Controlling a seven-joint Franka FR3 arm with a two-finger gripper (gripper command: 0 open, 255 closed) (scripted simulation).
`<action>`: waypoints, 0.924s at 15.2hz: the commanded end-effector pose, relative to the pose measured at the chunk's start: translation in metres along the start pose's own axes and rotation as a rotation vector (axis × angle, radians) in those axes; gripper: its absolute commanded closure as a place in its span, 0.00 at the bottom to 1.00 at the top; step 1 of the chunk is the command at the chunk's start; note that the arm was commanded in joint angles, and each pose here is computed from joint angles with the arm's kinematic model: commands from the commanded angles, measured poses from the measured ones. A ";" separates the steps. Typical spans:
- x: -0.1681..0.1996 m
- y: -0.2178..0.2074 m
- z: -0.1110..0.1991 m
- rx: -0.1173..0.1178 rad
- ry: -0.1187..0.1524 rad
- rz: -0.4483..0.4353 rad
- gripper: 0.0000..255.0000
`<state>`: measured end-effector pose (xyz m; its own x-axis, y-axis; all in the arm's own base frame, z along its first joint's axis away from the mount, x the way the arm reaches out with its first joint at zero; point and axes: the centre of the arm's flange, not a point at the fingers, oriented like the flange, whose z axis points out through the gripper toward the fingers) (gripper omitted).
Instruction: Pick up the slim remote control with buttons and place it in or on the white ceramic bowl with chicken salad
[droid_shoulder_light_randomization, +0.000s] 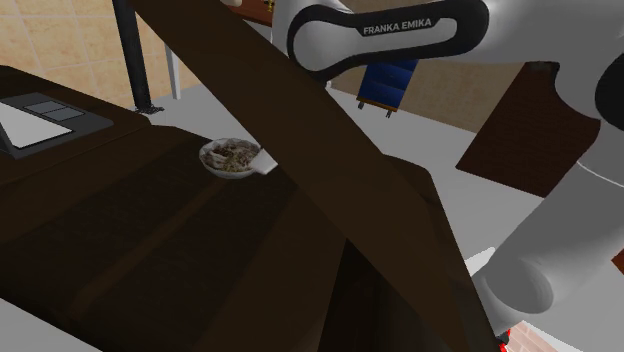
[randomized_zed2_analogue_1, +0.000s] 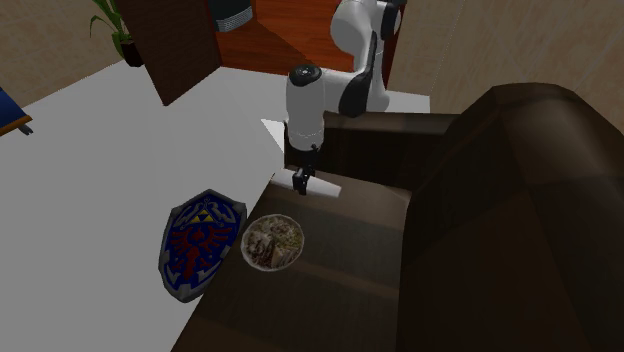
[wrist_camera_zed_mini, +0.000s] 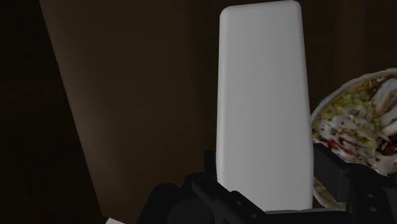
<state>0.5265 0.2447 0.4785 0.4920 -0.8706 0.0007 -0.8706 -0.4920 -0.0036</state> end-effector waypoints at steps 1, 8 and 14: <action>0.005 -0.025 -0.002 -0.001 0.001 0.001 1.00; 0.031 -0.114 -0.003 -0.001 0.001 0.001 1.00; 0.044 -0.159 0.007 -0.001 0.001 0.001 1.00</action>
<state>0.6847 0.2841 0.4761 0.4913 -0.8710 0.0008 -0.8710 -0.4913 -0.0025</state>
